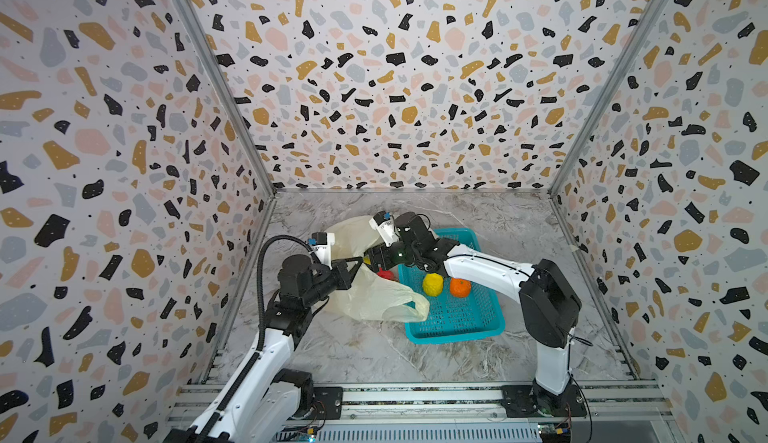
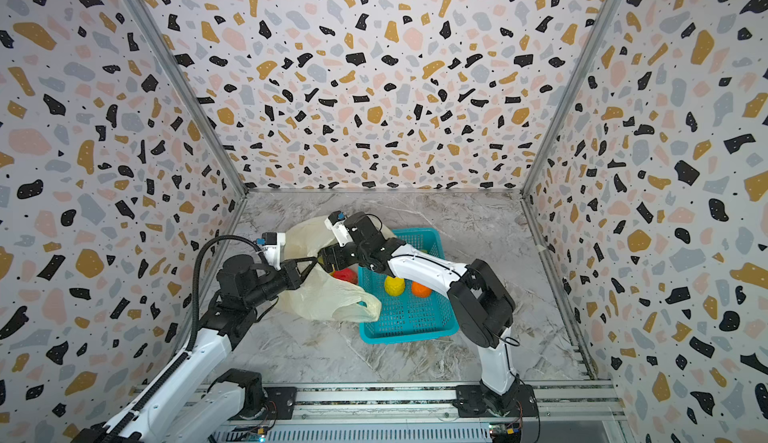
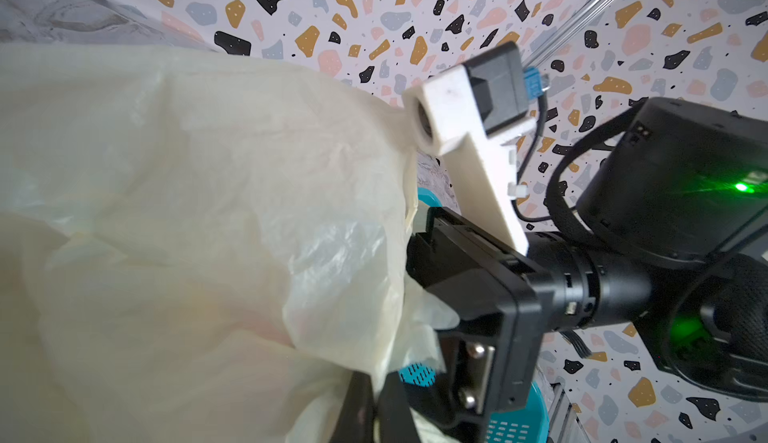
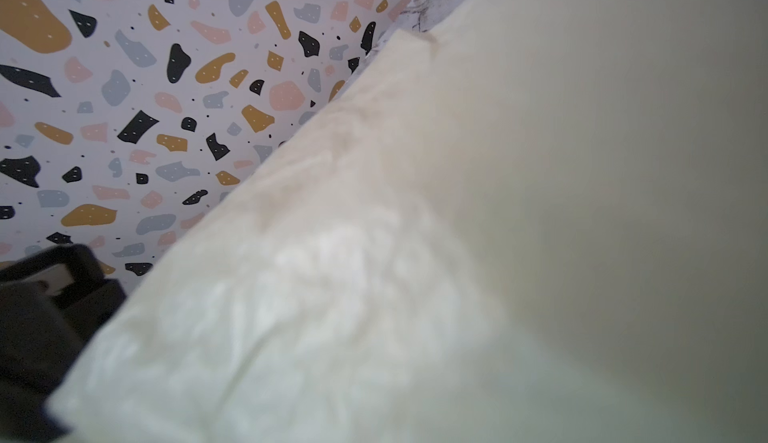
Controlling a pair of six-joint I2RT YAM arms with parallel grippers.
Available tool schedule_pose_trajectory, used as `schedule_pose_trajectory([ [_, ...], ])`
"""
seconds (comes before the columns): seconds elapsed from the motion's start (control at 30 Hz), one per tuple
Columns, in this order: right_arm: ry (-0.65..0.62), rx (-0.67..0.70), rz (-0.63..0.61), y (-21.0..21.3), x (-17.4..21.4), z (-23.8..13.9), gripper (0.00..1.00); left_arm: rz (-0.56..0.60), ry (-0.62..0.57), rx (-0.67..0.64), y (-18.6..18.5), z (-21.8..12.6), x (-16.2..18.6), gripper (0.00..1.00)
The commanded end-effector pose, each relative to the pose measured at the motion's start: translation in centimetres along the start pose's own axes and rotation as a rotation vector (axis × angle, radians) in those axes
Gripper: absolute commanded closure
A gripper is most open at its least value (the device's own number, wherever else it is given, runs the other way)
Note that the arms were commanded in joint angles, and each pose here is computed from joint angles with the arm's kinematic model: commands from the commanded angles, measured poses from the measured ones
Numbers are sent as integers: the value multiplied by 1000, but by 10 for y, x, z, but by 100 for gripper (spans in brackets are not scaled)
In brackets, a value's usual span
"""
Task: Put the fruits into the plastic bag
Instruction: 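Carry the red apple into the bag mouth with the right gripper and release, then reach the right gripper to the yellow round fruit and grasp it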
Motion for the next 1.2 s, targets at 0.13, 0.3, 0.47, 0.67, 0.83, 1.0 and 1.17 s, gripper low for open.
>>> schedule_pose_trajectory([
  [0.13, -138, -15, -51, 23, -6, -79, 16, 27, -60, 35, -11, -2, -16, 100],
  [0.3, -217, 97, -53, 12, 13, -134, 16, 23, -60, 26, -9, -2, -14, 100],
  [0.47, -332, 293, 31, -26, 31, -192, 16, 16, -54, 20, -7, -1, -13, 100],
  [0.67, -349, 440, 172, -78, 66, -221, 16, 16, -55, 11, -5, -1, -12, 100],
  [0.83, -208, 486, 188, -99, 84, -198, 16, 17, -56, 13, -6, -1, -13, 100],
  [1.0, -75, 471, 186, -111, 90, -165, 16, 18, -51, 13, -6, -1, -13, 100],
  [1.17, 17, 477, 172, -122, 92, -134, 16, 23, -50, 10, -6, -1, -13, 100],
])
Point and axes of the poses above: each gripper's point midway between its finger pads, its own z axis out along the fingers, its own y axis along the line the jaws close on, x = y × z, the point moved 3 cm from there along -z, back along the fingers, and after that the axes turned 6 degrees about z, right-handed, at the moved point
